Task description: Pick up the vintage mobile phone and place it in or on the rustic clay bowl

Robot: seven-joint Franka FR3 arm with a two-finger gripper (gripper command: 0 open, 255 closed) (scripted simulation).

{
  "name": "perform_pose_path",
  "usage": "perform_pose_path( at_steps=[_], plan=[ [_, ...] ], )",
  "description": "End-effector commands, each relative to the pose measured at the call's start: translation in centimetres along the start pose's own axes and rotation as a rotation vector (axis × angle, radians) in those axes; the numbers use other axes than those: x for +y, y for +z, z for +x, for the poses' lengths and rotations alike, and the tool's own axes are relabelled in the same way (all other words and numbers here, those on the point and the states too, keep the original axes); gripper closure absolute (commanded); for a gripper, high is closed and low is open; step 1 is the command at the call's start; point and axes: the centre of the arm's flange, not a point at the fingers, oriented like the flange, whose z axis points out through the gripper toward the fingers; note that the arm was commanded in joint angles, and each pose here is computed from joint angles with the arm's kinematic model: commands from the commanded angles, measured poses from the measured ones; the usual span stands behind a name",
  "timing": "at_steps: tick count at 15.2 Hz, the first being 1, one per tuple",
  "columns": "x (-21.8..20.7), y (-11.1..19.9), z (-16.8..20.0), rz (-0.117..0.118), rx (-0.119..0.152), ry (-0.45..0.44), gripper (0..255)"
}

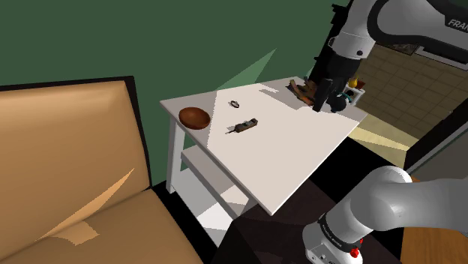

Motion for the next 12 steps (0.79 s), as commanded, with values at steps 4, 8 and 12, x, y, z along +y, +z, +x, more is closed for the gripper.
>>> perform_pose_path(
  at_steps=[4,8,12],
  plan=[
    [-0.8,2.3,3.0,0.010,-0.001,0.097,0],
    [-1.5,5.5,7.2,0.023,-0.001,0.227,0],
    [-1.6,8.6,11.4,0.036,-0.002,0.357,0]
  ],
)
